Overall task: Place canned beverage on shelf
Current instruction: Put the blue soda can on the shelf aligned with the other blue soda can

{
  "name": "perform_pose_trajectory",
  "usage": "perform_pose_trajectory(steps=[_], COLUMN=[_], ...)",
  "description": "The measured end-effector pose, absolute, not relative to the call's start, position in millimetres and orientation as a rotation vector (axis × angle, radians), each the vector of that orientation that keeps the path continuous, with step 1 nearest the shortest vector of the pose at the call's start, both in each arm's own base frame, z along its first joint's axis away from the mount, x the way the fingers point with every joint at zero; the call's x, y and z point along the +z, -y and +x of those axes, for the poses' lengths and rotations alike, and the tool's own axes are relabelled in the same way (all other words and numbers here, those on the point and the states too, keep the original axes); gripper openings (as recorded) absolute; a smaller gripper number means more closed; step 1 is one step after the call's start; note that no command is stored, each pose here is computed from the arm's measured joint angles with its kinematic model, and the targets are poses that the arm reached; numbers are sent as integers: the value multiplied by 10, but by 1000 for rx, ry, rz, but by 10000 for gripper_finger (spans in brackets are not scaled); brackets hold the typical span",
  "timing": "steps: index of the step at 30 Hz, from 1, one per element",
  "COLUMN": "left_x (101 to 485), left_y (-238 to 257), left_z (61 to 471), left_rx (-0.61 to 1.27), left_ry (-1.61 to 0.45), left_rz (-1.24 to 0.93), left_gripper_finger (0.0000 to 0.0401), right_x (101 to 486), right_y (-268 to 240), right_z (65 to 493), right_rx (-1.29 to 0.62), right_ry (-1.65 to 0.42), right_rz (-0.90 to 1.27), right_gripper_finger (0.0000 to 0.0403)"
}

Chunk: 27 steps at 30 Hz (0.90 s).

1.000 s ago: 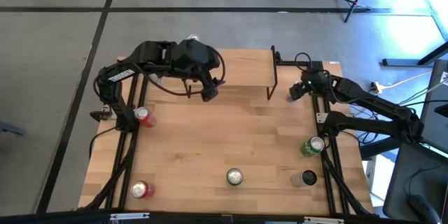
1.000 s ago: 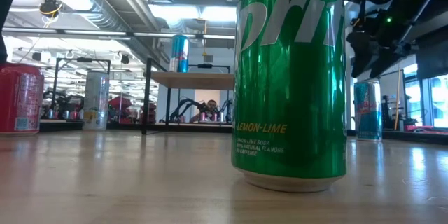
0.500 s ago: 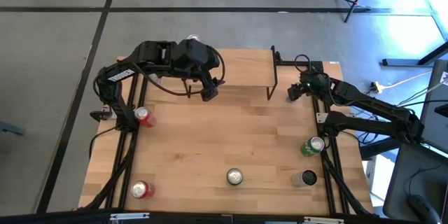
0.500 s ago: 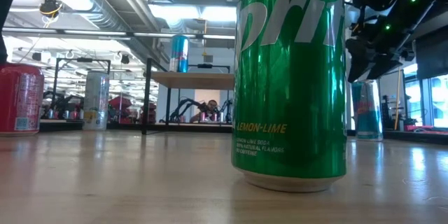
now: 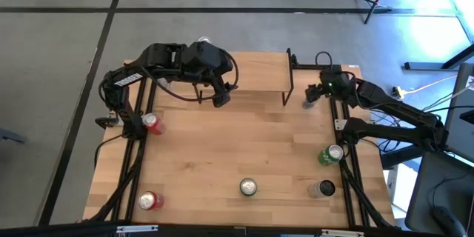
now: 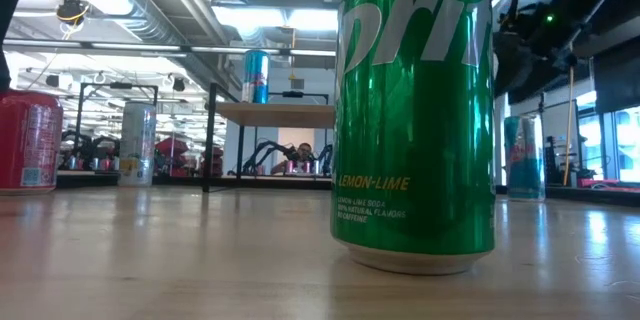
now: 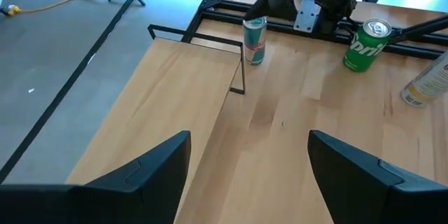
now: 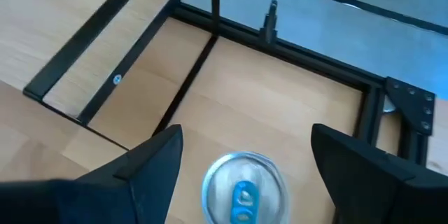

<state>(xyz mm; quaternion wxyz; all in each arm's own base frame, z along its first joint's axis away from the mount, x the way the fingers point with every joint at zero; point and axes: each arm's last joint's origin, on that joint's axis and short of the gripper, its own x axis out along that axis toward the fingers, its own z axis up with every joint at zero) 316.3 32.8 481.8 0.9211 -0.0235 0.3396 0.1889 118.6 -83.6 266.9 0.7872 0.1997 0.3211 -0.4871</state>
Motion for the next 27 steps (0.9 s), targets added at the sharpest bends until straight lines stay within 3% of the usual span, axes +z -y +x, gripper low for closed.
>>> perform_pose_trajectory(steps=[27], left_x=[4817], left_y=[-327], left_z=[3163], left_rx=[388], left_ry=[-699], left_rz=[-48], left_gripper_finger=[273], right_x=[2153], right_y=[808], right_z=[1168], right_rx=[-1026], right_ry=[-805], right_rz=[498], right_gripper_finger=[303])
